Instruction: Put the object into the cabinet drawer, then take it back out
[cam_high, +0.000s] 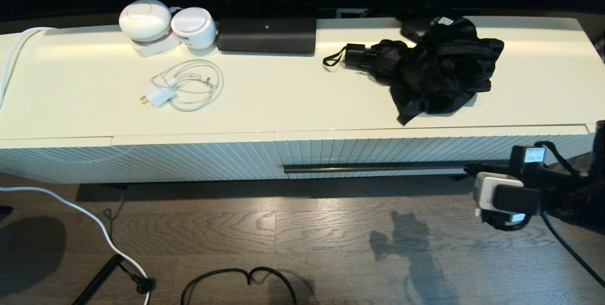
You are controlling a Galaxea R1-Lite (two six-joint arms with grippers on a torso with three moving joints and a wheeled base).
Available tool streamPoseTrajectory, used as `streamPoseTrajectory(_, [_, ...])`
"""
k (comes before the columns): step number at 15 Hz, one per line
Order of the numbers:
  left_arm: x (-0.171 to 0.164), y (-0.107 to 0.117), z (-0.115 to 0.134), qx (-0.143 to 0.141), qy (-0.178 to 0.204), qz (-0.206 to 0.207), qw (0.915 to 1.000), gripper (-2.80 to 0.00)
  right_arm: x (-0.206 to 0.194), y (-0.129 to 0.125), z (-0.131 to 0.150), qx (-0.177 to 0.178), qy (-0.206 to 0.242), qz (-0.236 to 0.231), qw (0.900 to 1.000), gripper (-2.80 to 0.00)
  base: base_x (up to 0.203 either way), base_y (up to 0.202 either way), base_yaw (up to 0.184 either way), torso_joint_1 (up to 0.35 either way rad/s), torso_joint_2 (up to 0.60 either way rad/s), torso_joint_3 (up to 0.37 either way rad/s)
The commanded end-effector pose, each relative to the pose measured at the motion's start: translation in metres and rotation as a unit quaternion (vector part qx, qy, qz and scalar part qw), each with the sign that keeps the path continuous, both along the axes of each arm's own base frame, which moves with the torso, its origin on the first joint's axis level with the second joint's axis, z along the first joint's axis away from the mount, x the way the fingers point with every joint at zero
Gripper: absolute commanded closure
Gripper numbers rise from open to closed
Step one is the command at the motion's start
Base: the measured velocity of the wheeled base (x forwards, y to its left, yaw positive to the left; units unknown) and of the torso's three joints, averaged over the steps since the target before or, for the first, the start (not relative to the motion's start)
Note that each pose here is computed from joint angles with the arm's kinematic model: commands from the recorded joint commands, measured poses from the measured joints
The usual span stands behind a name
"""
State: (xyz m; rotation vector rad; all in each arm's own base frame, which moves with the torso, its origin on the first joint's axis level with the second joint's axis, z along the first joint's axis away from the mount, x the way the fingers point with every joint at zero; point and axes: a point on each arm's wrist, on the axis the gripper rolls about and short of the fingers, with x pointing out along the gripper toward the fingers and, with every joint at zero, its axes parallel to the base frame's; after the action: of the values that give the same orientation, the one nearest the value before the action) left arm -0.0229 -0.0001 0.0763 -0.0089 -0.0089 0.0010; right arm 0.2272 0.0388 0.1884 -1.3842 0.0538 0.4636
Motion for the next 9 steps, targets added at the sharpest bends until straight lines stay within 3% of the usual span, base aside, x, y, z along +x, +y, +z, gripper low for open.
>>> streamPoseTrajectory(1, [0.000,0.000,0.000,0.000,-0.002,0.000,1.0000,0.00,-0.043,-0.010,0.021,0.006,-0.031,-0.007,0.999,0.00,0.000,0.000,0.000,0.000,0.00,0.000])
streamPoseTrajectory(3, [0.000,0.000,0.000,0.000,-0.001,0.000,1.0000,0.00,-0.076,-0.018,0.030,0.046,-0.041,-0.028,0.998,0.00,0.000,0.000,0.000,0.000,0.00,0.000])
streamPoseTrajectory(5, [0.000,0.000,0.000,0.000,0.000,-0.001,1.0000,0.00,-0.106,-0.025,0.042,0.139,-0.058,-0.068,0.986,0.00,0.000,0.000,0.000,0.000,0.00,0.000])
streamPoseTrajectory(7, [0.000,0.000,0.000,0.000,-0.001,-0.001,1.0000,0.00,-0.132,-0.031,0.051,0.269,-0.081,-0.145,0.949,0.00,0.000,0.000,0.000,0.000,0.00,0.000])
streamPoseTrajectory(9, [0.000,0.000,0.000,0.000,-0.001,0.000,1.0000,0.00,-0.162,-0.036,0.054,0.344,-0.117,-0.208,0.908,0.00,0.000,0.000,0.000,0.000,0.00,0.000])
